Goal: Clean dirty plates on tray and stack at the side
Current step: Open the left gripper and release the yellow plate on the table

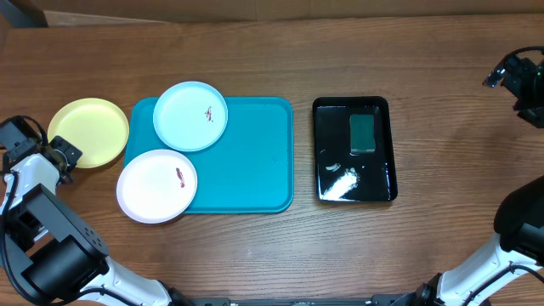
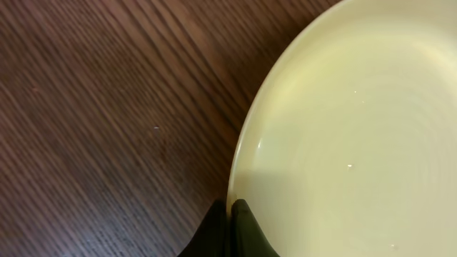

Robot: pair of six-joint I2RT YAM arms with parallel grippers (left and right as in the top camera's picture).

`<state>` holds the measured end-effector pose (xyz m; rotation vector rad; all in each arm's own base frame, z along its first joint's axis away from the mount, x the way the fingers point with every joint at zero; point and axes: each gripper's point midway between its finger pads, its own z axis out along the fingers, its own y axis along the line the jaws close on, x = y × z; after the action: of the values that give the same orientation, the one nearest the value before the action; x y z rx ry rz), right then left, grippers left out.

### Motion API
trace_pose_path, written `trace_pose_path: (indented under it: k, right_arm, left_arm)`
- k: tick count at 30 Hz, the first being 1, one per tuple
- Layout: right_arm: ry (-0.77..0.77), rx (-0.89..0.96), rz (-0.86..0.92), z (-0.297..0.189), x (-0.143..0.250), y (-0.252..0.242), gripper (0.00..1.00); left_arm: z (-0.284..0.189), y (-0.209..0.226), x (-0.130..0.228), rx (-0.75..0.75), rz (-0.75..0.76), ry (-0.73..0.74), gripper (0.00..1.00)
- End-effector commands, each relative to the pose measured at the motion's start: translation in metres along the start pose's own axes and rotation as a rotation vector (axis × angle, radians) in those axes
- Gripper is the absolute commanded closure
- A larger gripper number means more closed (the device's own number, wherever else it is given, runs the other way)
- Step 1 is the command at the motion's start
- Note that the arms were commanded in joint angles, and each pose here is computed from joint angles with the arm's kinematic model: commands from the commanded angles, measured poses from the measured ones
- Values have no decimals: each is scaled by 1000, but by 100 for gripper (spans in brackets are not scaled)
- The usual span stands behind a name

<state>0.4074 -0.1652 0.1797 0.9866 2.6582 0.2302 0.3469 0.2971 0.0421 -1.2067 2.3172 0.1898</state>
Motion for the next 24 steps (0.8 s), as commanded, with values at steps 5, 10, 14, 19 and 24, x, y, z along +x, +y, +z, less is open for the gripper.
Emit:
trace_pose_path:
  k: [5,10,14,19,24]
  right_arm:
    - [-25,-5,-3,-7,-5,2,0]
    - [-26,-4,-3,-7,-5,2,0]
    - [-26,-4,-3,-7,-5,2,0]
    - [-25,-5,-3,-7,-5,2,0]
    - [-25,-5,-3,-7,-5,2,0]
  left_arm:
    - [4,6,5,-60,43,7,96]
    - [5,6,8,-61,45,21,96]
    - [5,6,13,-64,48,40,96]
    - [5,-1,21,-61,69,61,96]
    - [4,-6,26,-71,100,74,96]
